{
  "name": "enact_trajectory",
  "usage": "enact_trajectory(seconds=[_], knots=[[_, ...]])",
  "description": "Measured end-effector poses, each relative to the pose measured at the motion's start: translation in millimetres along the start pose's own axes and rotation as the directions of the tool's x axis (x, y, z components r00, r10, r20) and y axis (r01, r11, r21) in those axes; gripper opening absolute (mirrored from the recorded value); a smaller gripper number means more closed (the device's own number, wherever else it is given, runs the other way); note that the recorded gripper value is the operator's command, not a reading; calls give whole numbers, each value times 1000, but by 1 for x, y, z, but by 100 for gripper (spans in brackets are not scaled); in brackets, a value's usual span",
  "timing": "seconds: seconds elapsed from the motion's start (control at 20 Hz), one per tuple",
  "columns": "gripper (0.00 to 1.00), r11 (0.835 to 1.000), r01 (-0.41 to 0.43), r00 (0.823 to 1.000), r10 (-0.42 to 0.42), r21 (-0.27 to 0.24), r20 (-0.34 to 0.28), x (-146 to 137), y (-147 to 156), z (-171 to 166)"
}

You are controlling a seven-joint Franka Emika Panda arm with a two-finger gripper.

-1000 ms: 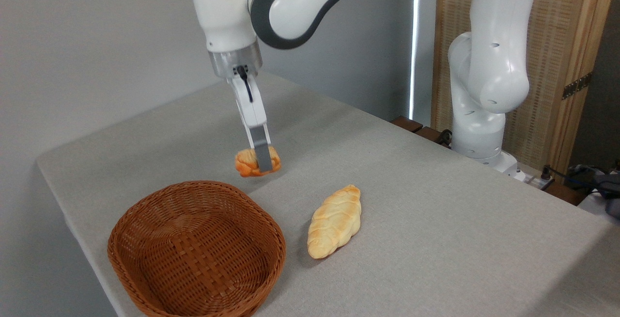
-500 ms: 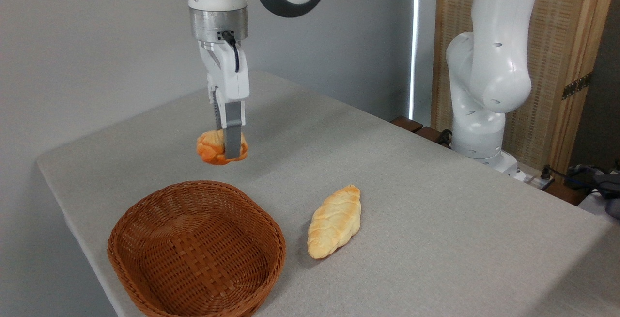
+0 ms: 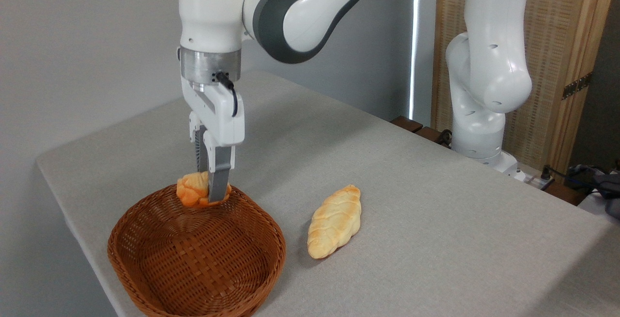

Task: Put bread into the basket
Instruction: 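Lift the roll and carry it over the wicker basket, then release the roll into the basket and raise the gripper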

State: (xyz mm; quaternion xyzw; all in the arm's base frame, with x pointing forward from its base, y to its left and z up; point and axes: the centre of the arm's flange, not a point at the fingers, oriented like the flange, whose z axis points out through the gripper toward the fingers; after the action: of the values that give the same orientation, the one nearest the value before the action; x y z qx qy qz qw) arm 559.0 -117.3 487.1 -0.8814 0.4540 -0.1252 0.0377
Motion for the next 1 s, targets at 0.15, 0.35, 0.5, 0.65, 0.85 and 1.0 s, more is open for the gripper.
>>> enact_trajectory(seconds=[0.15, 0.35, 0.5, 0.65, 0.85, 1.0], knots=[[100, 1000, -2, 1000, 2, -1, 12, 2, 0, 11], [100, 1000, -2, 1000, 2, -2, 14, 2, 0, 12], [100, 1000, -2, 1000, 2, 0, 11, 3, -1, 11], [100, 1000, 5, 1000, -5, 0, 10, 3, -1, 9], [100, 995, 93, 995, -92, -20, 29, -1, 1, 3], [100, 990, 131, 990, -127, -54, 62, -8, 4, -10]])
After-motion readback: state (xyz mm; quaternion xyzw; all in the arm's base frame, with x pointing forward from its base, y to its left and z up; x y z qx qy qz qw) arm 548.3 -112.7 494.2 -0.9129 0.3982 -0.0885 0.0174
